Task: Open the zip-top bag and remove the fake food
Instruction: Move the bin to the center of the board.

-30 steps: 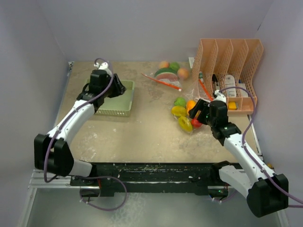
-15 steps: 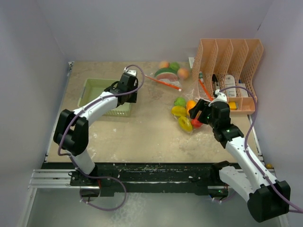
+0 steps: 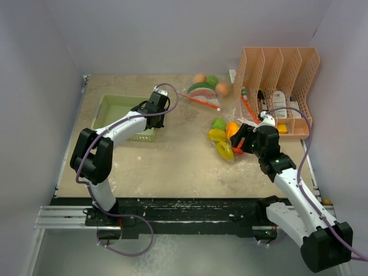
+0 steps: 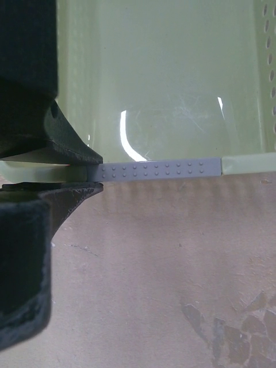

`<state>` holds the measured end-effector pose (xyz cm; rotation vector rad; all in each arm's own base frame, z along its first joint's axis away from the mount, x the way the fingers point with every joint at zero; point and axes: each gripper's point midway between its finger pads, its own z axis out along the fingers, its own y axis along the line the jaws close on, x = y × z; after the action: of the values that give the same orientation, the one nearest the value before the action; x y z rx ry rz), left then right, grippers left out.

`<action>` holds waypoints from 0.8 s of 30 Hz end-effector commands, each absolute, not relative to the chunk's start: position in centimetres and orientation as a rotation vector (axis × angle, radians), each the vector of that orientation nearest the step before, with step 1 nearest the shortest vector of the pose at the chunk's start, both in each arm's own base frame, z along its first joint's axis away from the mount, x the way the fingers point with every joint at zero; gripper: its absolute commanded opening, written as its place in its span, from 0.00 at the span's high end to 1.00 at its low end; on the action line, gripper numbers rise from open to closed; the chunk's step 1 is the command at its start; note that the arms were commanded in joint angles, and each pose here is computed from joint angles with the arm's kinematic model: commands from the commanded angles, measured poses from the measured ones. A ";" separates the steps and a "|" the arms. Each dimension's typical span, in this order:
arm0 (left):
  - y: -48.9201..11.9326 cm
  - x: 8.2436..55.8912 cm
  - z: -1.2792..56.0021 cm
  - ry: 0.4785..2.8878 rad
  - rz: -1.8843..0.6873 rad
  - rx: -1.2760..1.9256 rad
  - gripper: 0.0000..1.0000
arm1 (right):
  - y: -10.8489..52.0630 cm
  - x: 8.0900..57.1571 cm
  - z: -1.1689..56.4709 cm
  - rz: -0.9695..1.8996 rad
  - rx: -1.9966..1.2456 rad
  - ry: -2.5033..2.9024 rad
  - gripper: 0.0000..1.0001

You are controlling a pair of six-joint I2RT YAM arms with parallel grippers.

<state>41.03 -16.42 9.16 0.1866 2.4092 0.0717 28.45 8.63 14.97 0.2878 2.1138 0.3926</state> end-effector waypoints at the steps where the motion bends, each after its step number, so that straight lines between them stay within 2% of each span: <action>1: -14.5 41.9 9.6 2.391 0.152 0.171 0.88 | 8.3 28.2 15.0 0.376 0.273 2.110 0.24; 13: -10.3 44.4 8.8 2.374 0.276 0.175 0.98 | 8.0 27.7 15.3 0.348 0.240 2.127 0.26; 22: -7.1 45.0 8.1 2.361 0.264 0.085 0.92 | 8.0 28.1 14.9 0.336 0.233 2.143 0.26; 24: -6.7 44.9 8.1 2.364 0.293 0.070 0.88 | 8.1 28.3 14.9 0.337 0.236 2.144 0.27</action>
<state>45.56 -8.20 9.08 0.0674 2.3374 0.2159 27.30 8.10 13.43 0.2464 2.1852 0.3396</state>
